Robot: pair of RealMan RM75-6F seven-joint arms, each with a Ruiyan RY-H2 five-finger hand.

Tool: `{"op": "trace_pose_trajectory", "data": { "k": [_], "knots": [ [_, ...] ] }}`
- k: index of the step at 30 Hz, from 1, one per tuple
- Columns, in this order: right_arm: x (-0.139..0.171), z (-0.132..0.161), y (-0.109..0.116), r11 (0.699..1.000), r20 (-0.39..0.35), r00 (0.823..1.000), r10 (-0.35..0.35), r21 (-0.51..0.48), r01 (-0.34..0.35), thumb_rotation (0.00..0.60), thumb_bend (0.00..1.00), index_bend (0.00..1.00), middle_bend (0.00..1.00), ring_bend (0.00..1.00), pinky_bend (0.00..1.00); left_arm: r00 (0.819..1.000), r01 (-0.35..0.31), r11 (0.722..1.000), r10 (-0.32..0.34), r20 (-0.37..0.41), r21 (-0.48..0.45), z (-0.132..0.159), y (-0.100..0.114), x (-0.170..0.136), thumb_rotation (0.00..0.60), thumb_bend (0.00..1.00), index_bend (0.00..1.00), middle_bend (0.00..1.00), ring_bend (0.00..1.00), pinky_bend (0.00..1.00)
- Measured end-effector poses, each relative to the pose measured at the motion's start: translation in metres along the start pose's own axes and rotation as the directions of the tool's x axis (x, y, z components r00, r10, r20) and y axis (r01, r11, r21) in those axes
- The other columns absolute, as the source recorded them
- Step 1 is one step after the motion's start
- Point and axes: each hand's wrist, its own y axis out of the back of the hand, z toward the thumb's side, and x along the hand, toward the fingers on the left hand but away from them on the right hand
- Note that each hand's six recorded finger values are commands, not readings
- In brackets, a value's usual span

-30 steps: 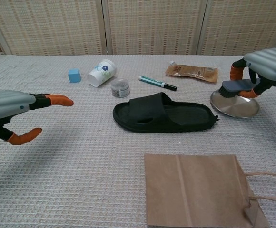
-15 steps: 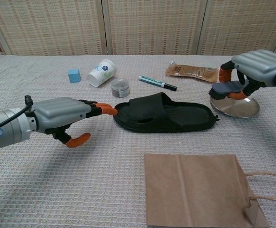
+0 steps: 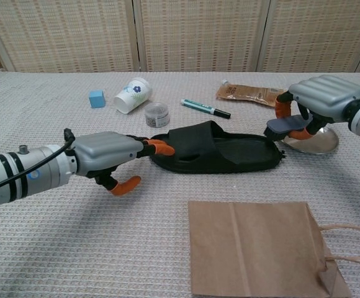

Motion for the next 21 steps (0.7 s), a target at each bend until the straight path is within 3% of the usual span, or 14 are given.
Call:
{"op": "trace_pose_trajectory", "data": {
  "k": [21],
  "knots": [
    [-0.008,0.052,0.011,0.997,-0.128,0.992,0.008,0.079,0.002,0.600,0.39,0.83,0.61,0.52,0.72,1.000,-0.011,1.000,0.011,0.015,-0.014,0.004,0.003,0.006,0.600,0.63,0.00,0.00,0.00,0.08]
  ]
}}
